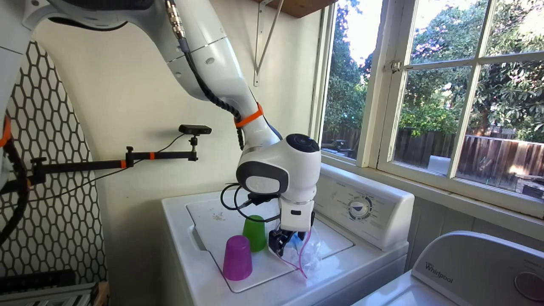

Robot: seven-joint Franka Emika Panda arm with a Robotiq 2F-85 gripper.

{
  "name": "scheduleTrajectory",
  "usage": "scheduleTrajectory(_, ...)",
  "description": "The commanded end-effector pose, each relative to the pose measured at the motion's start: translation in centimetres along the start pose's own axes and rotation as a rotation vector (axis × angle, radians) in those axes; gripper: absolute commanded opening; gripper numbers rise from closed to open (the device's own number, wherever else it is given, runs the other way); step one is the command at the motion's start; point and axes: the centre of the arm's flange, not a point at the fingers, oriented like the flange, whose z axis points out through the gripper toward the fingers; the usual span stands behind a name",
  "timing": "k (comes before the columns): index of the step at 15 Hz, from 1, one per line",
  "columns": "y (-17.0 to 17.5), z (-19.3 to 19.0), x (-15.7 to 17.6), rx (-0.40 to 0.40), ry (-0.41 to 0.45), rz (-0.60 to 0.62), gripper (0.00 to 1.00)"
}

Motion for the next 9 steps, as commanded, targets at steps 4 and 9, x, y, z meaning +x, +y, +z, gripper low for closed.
scheduleTrajectory(4,-0.44,0.56,-0.23,0.031,-0.009,0.020,0.29)
scheduleTrajectory(9,-0.89,-0.01,-0.38,0.051,0.005,0.000,0.00)
